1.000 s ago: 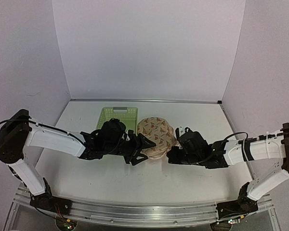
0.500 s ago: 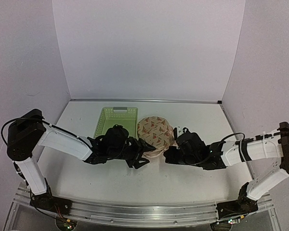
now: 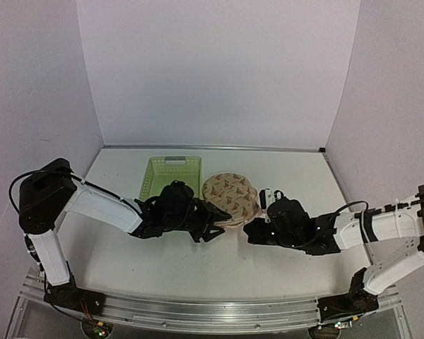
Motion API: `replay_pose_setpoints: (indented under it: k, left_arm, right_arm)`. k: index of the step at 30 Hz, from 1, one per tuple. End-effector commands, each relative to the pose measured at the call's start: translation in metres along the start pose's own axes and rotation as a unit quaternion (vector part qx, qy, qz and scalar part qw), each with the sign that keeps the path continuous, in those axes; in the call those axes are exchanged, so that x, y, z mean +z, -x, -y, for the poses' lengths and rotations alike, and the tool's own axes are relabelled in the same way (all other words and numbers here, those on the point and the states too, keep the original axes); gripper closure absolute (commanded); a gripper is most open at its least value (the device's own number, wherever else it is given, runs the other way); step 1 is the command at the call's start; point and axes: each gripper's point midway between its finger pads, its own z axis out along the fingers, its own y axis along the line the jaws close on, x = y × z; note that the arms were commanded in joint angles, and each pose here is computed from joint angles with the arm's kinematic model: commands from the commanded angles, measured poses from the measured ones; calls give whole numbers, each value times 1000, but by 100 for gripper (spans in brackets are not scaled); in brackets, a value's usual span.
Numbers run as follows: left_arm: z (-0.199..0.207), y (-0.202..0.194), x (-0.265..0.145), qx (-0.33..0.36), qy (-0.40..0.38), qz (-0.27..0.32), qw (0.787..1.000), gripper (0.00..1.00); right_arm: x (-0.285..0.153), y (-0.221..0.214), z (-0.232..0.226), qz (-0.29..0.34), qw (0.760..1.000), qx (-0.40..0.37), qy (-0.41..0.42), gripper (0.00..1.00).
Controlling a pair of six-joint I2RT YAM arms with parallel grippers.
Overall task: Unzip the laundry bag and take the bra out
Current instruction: Hold the laundry bag at the center of the board, then unzip the zipper of the laundry bag.
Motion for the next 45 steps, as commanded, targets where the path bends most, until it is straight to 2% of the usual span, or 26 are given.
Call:
replay_pose_setpoints:
  k: [1,4,12,18,31,45]
  left_arm:
    - [38,5,-4,10,-51,11,999,55]
    - [41,4,-5,16,-54,11,998,60]
    - [46,1,-13,27,-61,10,998,86]
    - [49,-1,-31,40,-67,16,997,100]
    - [46,3,-81,84,-63,27,994,100]
    - [32,-2,-115,136,-45,-18,989,100]
  right_arm:
    - [-15,8,-22,28,998,-6,57,100]
    - [-24,1,-27,29,997,-18,76,100]
    - [-38,-8,-45,32,991,-52,119,100]
    - [-41,-11,-60,24,986,-80,143,100]
    - [-33,-30,-63,-27,982,-128,139,100]
    - [-9,-43,-64,-67,968,-215,110,100]
